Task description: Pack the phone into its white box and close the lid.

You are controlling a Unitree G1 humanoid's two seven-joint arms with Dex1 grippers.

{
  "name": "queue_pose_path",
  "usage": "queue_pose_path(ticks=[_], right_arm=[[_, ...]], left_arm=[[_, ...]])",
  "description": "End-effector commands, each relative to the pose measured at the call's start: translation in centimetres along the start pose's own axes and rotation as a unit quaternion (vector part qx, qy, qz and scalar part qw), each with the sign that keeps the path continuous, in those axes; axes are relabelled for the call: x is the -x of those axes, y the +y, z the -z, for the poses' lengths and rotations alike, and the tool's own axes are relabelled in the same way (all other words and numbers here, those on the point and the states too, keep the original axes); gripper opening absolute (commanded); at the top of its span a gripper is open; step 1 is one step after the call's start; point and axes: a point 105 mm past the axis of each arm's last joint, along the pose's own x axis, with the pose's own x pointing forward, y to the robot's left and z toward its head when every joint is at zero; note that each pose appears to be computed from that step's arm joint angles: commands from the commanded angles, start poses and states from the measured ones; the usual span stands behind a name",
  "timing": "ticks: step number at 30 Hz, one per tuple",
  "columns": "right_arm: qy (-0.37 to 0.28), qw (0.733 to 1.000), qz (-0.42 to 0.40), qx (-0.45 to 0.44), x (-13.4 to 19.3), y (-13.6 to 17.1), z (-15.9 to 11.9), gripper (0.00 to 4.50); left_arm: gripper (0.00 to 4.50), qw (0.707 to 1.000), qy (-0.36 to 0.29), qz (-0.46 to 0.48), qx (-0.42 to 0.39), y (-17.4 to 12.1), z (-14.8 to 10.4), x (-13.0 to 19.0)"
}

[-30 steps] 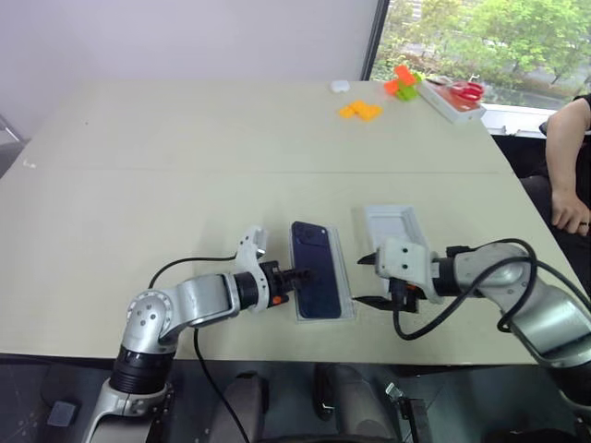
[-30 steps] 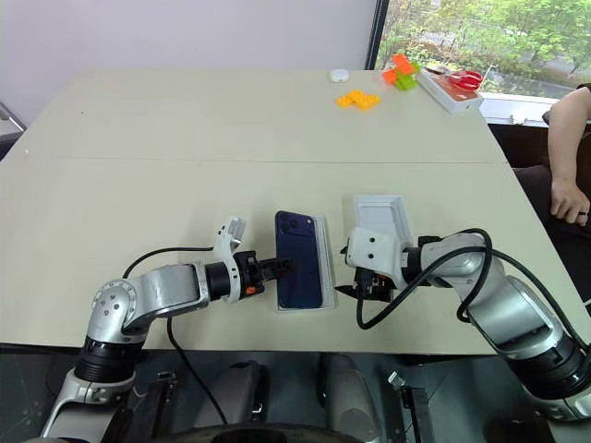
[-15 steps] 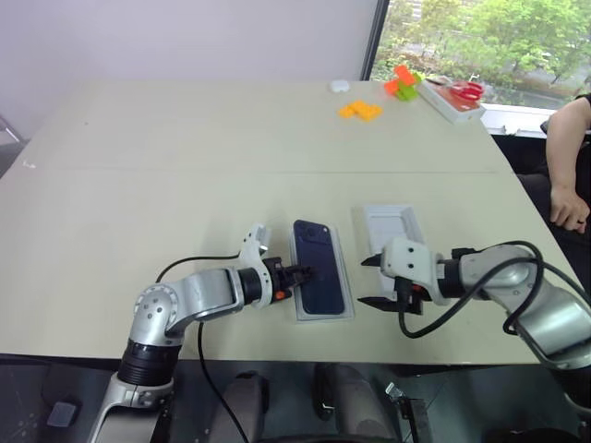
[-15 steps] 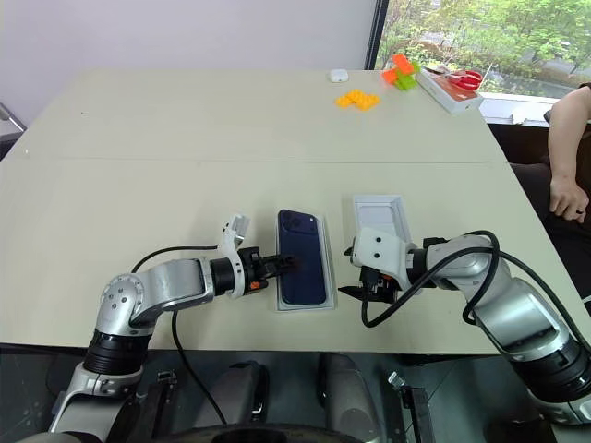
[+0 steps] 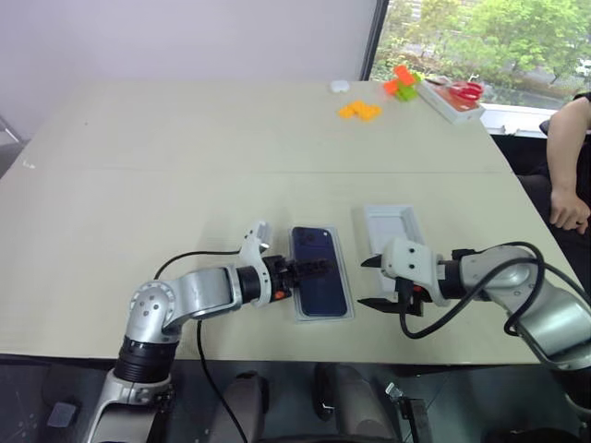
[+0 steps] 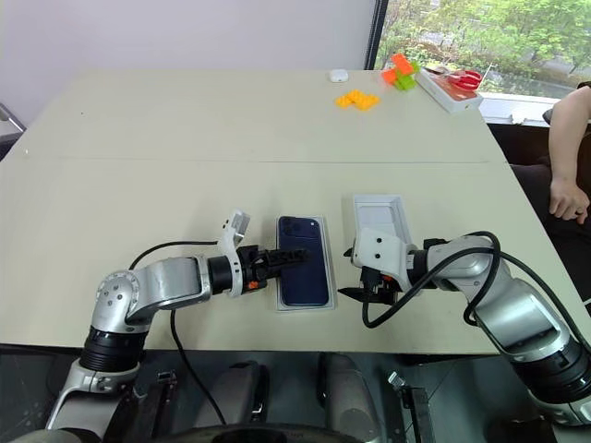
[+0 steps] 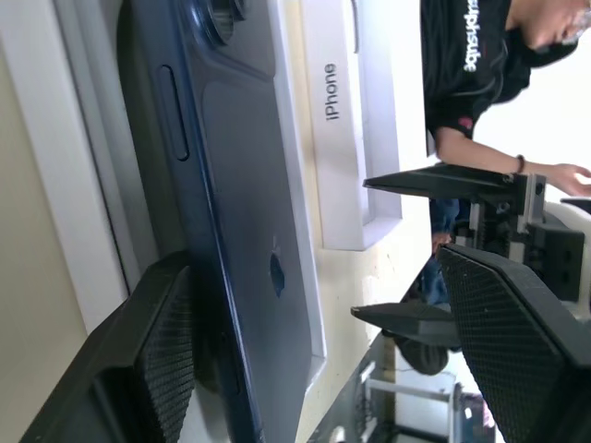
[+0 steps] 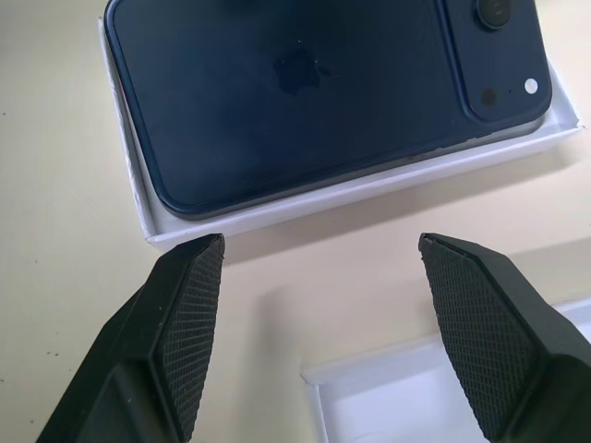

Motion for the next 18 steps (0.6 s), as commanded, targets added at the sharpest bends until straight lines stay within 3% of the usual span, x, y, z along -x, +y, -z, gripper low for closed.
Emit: queue_pose_path(ticks=[1, 8, 13, 16, 18], right_arm=[[-0.011, 1.0, 0.01, 0.018, 0.5, -0.3, -0.9, 3.54], [-0.013, 1.0, 0.011, 0.021, 0.2, -0.6, -0.9, 3.54], [-0.015, 1.0, 0.012, 0.023, 0.1, -0.9, -1.0, 3.54], [-0.023, 0.999, 0.019, 0.018, 0.0, -1.3, -1.2, 3.54], [-0.035, 0.999, 0.028, 0.012, 0.0, -1.6, -1.6, 3.54]], left_arm=[[3.72, 0.998, -0.01, 0.032, -0.047, -1.6, -0.5, 1.5], [3.72, 0.99, -0.003, 0.045, -0.134, -2.3, -0.5, 4.6], [3.72, 0.985, -0.023, 0.022, -0.168, -2.0, -2.1, 7.2], [3.72, 0.974, -0.074, -0.063, -0.203, -0.5, -4.7, 9.4], [3.72, 0.941, -0.155, -0.133, -0.27, 0.4, -7.3, 11.2]])
